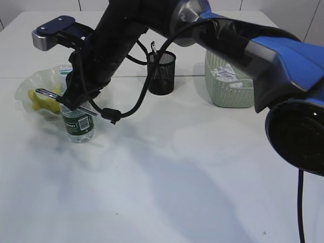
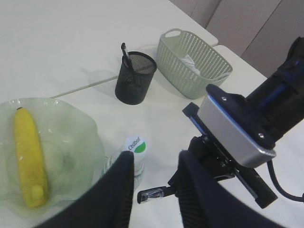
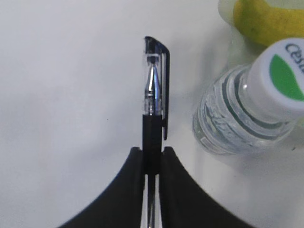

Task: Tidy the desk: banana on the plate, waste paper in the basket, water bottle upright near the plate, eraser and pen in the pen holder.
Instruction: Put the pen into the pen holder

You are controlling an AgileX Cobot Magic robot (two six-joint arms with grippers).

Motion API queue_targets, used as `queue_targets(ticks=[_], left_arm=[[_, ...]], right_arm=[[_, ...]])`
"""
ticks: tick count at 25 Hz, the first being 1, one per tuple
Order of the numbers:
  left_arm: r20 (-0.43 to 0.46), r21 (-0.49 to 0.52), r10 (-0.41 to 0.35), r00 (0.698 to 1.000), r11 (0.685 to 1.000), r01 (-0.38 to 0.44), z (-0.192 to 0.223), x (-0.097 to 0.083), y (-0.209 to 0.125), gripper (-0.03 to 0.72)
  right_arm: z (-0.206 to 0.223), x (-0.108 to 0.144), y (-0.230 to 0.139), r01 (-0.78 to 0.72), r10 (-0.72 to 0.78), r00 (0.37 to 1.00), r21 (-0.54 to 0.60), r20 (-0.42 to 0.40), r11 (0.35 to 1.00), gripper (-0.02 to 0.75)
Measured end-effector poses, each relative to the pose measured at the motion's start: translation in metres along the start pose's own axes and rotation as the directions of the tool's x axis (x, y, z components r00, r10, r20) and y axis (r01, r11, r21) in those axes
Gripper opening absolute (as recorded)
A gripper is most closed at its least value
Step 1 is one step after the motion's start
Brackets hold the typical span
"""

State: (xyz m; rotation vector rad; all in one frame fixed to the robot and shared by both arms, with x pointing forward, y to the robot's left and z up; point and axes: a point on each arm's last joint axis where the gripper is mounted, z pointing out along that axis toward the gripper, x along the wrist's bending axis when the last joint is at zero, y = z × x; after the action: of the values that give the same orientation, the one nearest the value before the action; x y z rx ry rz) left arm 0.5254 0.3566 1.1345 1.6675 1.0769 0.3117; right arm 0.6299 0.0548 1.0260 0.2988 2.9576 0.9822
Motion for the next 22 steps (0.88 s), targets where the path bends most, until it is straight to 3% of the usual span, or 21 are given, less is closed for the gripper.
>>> queue_targets(ticks=[15, 22], left_arm=[[0.000, 0.000, 0.000, 1.000, 1.000, 0.000, 0.000, 0.000, 0.000, 0.216], [0.000, 0.000, 0.000, 1.000, 1.000, 0.000, 0.000, 0.000, 0.000, 0.216]], right_arm=[[-0.066, -0.010, 0.028, 0.071, -0.049, 0.991, -0.183, 0.124, 0.981, 0.037], [-0.095, -0.024, 0.025, 0.051, -0.016, 0.992, -0.276, 0.126, 0.960, 0.037]])
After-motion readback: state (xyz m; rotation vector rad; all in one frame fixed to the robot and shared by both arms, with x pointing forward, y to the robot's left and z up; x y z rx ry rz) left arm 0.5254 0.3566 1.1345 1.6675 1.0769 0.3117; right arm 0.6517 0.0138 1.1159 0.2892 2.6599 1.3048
